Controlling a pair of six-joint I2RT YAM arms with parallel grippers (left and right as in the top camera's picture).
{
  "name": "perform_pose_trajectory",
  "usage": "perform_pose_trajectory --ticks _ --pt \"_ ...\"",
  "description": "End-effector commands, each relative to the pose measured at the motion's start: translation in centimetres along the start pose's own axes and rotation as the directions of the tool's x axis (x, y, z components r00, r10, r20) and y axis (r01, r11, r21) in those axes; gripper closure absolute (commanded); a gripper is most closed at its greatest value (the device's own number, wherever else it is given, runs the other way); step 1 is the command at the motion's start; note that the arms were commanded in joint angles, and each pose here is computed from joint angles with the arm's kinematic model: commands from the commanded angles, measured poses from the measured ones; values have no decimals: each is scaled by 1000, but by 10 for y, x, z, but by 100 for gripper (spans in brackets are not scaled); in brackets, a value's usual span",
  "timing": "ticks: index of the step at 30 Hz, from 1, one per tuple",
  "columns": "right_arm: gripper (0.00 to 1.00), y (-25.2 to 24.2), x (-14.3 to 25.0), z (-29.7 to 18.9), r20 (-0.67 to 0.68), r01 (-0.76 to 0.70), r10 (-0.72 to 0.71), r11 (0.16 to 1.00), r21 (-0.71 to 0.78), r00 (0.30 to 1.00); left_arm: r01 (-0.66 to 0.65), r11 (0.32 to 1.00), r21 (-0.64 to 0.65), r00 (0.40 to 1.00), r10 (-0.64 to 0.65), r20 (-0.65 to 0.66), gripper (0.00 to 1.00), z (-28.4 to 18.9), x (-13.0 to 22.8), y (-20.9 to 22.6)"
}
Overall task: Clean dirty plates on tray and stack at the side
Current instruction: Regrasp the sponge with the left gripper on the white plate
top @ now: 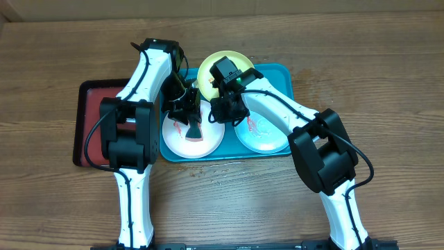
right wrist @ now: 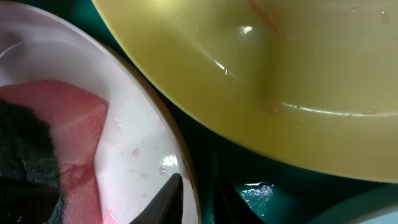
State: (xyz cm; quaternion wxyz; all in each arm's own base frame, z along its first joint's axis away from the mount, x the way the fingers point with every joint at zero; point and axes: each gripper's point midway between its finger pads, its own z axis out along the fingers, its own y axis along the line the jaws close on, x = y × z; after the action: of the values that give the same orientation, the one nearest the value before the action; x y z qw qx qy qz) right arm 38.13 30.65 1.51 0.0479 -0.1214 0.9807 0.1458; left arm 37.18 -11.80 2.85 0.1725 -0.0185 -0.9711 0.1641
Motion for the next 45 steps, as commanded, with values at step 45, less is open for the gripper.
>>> perform_pose_trajectory --ticks 45 --pt "80 -3 -4 4 7 0 0 1000 9 1000 95 980 -177 993 -105 -47 90 28 12 23"
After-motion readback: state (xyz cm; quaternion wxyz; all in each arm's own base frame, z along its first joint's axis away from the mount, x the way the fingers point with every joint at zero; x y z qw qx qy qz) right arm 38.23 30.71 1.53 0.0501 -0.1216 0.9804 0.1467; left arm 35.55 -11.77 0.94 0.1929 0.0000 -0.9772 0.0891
